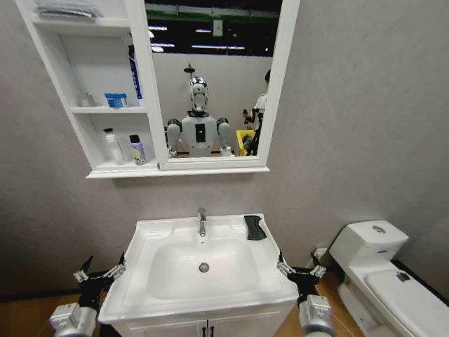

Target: Move facial cleanser and shampoo from washbasin to cabinet, then wipe washbasin with towel.

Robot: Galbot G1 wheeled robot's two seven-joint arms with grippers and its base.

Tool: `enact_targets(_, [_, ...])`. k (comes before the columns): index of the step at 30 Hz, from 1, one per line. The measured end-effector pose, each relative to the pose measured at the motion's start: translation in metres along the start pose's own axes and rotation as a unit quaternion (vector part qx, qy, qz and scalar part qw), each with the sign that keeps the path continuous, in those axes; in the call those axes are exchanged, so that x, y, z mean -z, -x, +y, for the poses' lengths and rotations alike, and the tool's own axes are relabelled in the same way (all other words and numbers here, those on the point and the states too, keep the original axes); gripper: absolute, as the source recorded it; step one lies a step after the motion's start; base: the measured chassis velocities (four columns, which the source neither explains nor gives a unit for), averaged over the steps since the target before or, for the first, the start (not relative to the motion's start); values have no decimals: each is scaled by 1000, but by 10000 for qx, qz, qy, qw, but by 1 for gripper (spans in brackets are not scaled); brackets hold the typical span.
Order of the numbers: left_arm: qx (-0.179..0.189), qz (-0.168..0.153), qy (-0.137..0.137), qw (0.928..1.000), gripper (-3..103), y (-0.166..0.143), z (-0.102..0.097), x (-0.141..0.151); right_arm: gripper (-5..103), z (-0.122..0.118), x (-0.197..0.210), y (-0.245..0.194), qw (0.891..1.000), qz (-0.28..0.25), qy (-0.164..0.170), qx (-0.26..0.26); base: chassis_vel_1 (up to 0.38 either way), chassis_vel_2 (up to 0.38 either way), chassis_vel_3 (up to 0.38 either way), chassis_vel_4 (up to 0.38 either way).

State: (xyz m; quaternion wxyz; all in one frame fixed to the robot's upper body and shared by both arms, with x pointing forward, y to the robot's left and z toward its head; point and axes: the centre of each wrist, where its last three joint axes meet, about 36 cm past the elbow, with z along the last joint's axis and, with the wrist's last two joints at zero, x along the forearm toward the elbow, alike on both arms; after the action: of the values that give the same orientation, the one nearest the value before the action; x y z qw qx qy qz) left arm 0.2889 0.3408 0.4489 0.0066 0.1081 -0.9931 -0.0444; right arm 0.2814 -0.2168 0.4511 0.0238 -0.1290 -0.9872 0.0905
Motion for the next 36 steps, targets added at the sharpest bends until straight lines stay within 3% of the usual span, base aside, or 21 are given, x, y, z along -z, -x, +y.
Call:
enact_targets(15, [1, 0, 0, 10000, 100, 0, 0, 0, 100, 0, 0, -9, 9999, 24, -4, 134, 222, -225, -218, 213])
enact_targets(36, [1, 1, 0, 10000, 100, 0, 0, 0, 100, 5, -4, -19, 9993, -12, 26, 364, 351, -347, -346, 348])
